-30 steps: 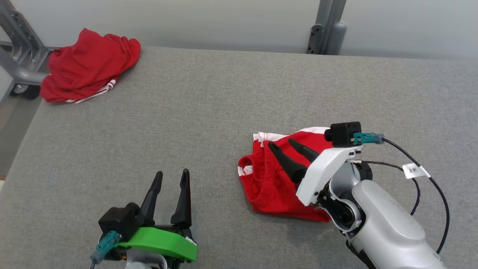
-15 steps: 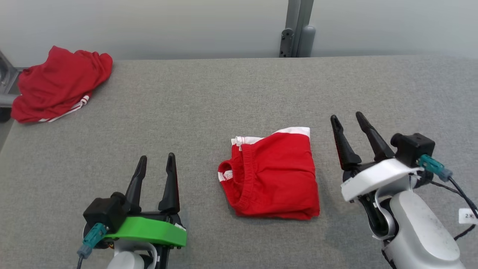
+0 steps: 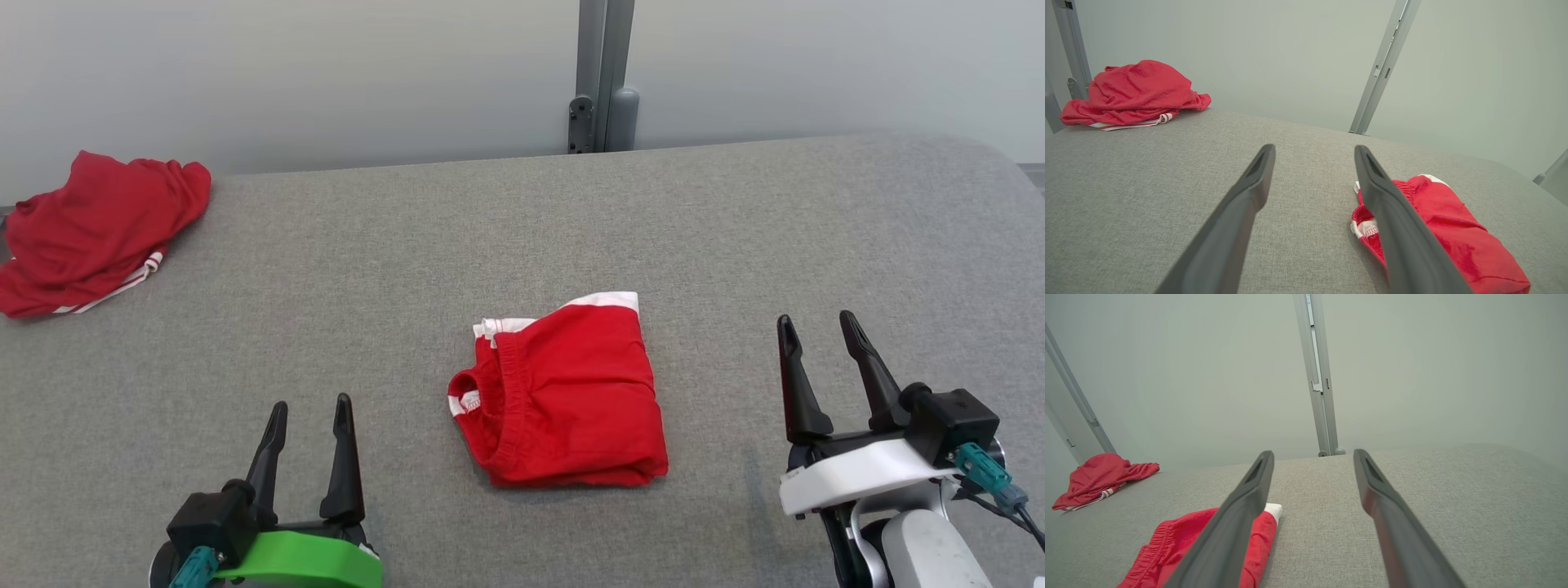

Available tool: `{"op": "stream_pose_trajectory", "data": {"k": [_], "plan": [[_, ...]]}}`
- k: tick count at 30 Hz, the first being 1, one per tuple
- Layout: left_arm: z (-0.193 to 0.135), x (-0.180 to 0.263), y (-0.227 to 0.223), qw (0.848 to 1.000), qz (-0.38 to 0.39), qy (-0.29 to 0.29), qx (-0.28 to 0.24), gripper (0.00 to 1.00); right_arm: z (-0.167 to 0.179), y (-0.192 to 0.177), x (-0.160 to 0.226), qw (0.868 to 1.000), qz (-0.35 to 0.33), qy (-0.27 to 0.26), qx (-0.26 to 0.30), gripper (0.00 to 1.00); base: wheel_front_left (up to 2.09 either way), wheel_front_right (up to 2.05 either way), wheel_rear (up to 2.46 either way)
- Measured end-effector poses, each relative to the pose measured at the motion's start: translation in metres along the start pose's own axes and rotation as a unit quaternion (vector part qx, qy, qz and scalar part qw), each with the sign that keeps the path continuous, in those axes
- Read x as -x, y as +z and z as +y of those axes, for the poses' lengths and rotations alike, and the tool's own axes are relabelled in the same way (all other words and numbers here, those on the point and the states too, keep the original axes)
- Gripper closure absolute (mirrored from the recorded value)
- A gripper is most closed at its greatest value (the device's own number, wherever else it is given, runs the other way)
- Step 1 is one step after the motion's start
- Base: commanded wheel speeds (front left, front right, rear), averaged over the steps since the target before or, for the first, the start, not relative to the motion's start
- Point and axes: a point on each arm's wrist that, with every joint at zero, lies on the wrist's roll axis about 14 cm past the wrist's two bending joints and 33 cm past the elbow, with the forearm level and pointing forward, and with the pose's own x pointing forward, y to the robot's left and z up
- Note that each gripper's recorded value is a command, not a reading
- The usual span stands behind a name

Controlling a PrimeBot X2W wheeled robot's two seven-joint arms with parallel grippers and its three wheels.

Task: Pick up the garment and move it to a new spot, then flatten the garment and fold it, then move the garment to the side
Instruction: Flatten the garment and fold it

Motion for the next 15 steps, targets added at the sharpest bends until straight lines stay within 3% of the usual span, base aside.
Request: {"op": "stream_pose_trajectory", "data": {"k": [15], "plan": [[0.0061,0.003,-0.0031,1.0,0.002,0.009,-0.004,0.0,-0.001,-0.0028,0.0056,1.0,0.004,-0.004,-0.006,0.0,0.0,0.0,0.0]]}}
